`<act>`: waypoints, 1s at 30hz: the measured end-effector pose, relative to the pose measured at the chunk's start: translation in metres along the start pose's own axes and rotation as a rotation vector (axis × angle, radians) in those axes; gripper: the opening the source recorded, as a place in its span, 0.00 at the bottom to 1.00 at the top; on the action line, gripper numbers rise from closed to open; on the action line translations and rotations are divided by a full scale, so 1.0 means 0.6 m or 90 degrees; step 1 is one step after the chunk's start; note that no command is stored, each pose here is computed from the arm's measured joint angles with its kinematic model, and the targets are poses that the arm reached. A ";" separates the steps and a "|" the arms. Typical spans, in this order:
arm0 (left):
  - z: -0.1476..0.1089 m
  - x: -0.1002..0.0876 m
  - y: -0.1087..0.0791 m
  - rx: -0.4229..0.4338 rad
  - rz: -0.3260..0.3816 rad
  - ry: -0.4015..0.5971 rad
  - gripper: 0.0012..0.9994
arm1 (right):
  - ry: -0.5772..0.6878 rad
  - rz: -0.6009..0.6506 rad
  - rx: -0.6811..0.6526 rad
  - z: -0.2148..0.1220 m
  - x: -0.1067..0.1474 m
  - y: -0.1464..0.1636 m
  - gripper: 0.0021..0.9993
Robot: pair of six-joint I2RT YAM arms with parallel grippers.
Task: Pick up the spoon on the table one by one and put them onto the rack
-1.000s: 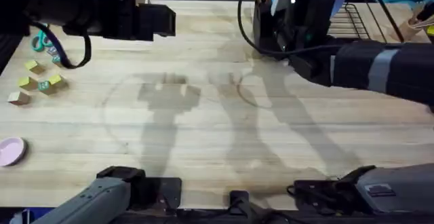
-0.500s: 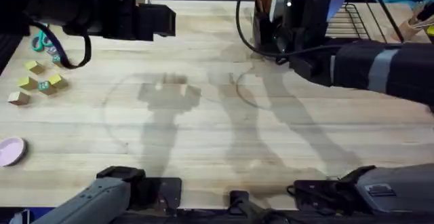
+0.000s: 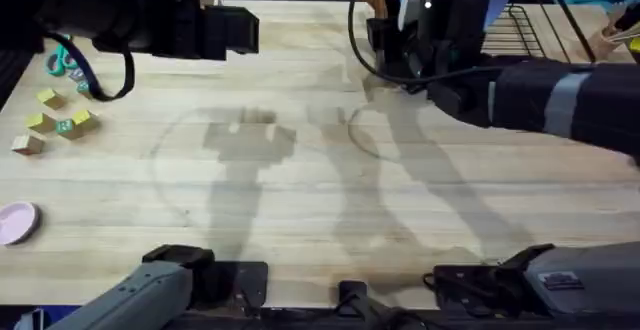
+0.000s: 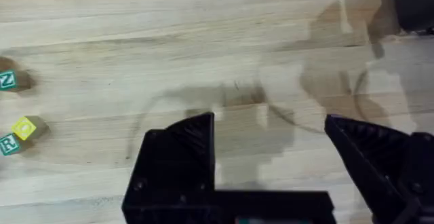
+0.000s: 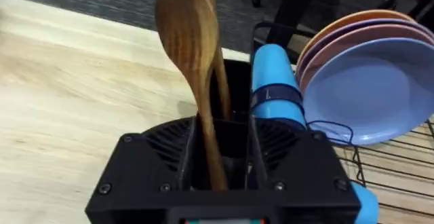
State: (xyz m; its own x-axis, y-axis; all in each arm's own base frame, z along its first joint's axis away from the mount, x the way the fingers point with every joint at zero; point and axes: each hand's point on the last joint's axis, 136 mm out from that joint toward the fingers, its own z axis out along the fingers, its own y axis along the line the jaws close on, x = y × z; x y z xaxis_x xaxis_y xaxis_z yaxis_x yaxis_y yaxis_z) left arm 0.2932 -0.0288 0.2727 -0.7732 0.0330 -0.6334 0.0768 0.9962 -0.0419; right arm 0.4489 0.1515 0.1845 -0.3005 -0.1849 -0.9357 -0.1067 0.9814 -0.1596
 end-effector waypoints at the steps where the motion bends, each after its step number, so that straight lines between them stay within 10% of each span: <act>1: 0.000 0.000 0.000 0.000 0.000 0.000 0.99 | -0.004 0.000 0.000 -0.002 -0.004 -0.001 0.48; 16: 0.000 0.000 0.000 0.000 0.000 0.000 0.99 | 0.039 -0.047 -0.003 -0.117 -0.039 -0.049 0.61; 24: 0.000 0.000 0.000 0.000 0.000 0.000 0.99 | 0.086 -0.047 -0.005 -0.218 -0.030 -0.089 0.97; 30: 0.000 0.000 0.000 0.000 0.000 0.000 0.99 | 0.082 -0.014 -0.002 -0.282 -0.034 -0.116 1.00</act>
State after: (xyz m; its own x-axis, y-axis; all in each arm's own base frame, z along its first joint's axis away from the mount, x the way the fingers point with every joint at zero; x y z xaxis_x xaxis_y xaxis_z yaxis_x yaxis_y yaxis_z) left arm 0.2932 -0.0288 0.2727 -0.7732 0.0330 -0.6334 0.0766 0.9962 -0.0416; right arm 0.3020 0.0780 0.2680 -0.4170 -0.2110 -0.8841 -0.1166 0.9771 -0.1781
